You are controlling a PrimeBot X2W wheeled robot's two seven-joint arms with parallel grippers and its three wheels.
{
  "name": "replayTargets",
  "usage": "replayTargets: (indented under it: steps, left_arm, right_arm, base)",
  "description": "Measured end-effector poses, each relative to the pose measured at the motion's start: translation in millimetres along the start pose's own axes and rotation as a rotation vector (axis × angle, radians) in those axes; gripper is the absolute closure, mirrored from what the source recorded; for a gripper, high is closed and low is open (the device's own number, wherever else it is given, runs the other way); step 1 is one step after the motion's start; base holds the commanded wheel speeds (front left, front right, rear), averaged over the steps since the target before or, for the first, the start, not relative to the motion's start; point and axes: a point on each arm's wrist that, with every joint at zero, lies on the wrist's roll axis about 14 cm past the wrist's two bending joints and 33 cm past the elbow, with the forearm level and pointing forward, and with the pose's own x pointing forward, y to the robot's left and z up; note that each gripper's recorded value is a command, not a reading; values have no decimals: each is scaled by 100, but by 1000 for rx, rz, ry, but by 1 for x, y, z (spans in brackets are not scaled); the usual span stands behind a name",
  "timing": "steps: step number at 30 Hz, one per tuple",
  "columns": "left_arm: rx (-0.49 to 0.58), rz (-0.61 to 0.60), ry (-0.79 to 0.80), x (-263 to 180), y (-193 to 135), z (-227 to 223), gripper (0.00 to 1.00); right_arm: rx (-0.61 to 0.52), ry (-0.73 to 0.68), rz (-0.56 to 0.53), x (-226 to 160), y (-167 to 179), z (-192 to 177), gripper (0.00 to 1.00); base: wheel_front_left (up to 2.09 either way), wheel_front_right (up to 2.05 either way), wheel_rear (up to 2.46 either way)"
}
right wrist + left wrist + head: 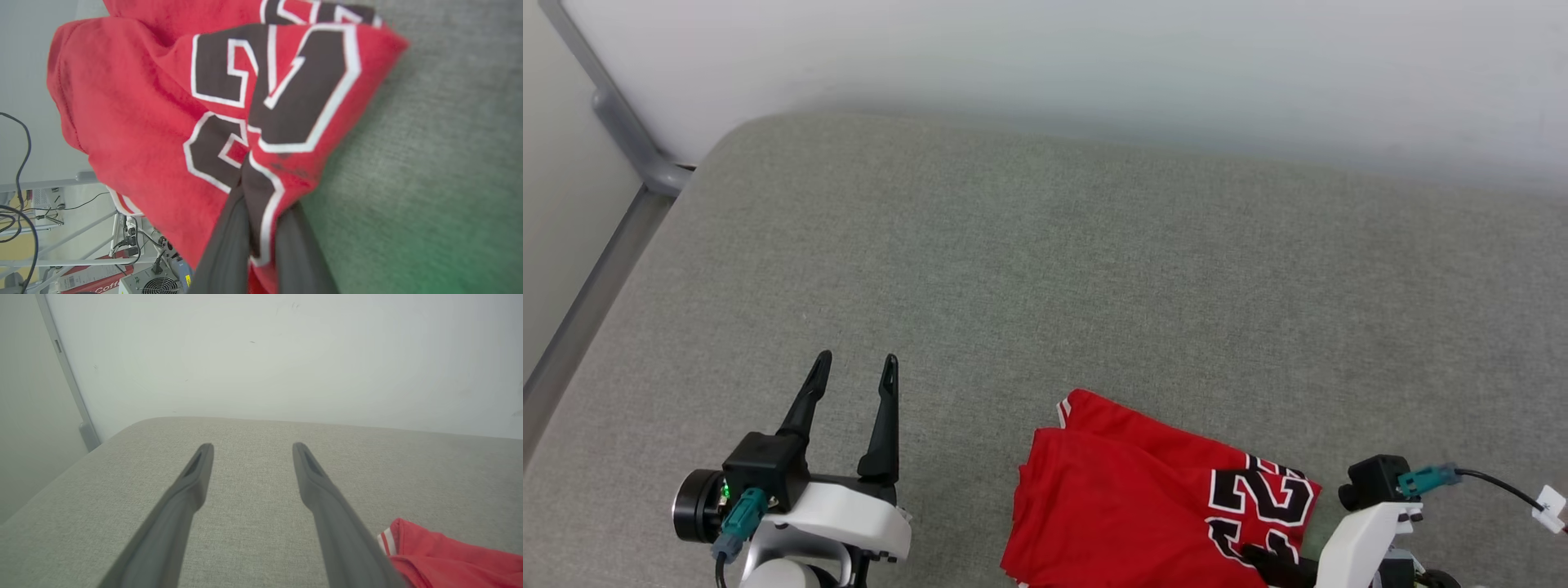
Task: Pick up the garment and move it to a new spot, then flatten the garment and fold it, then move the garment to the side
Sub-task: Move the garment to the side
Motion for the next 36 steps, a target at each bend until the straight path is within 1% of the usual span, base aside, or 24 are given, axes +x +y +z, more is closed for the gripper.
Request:
replayTargets:
  steps: [5, 6, 10, 13, 17, 23, 26, 29, 32, 36]
  left_arm:
    - [11, -3, -11, -7, -1, 4, 0]
    - [16, -30, -17, -7, -8, 5, 0]
    - [15, -94, -33, 0, -28, 8, 0]
    - [7, -148, -45, 8, -46, 11, 0]
    - [6, -220, -55, 20, -70, 12, 0]
    - [-7, -357, -79, 47, -118, 13, 0]
    - [-16, -427, -87, 60, -142, 11, 0]
    - [-29, -467, -80, 74, -158, 2, 0]
    - [-34, -501, -56, 87, -167, -14, 0]
    - [-38, -553, -42, 105, -180, -32, 0]
  right_arm:
    - [-100, -79, -25, -14, 3, 17, 100]
    - [-160, -140, -76, -30, -4, 33, 100]
    - [-203, -186, -193, -57, -31, 42, 100]
    - [-211, -203, -293, -81, -55, 45, 100]
    - [-185, -228, -403, -114, -82, 41, 100]
    - [-89, -289, -528, -159, -116, 36, 100]
    - [-33, -344, -600, -181, -138, 40, 100]
    - [1, -373, -650, -187, -154, 49, 100]
    - [6, -405, -693, -190, -170, 68, 100]
    - [3, -414, -781, -196, -198, 88, 100]
  base:
    - [0, 0, 0]
    - [0, 0, 0]
    - [0, 0, 0]
    - [0, 0, 0]
    - [0, 0, 0]
    - [0, 0, 0]
    - [0, 0, 0]
    - [0, 0, 0]
    - [0, 0, 0]
    - [0, 0, 0]
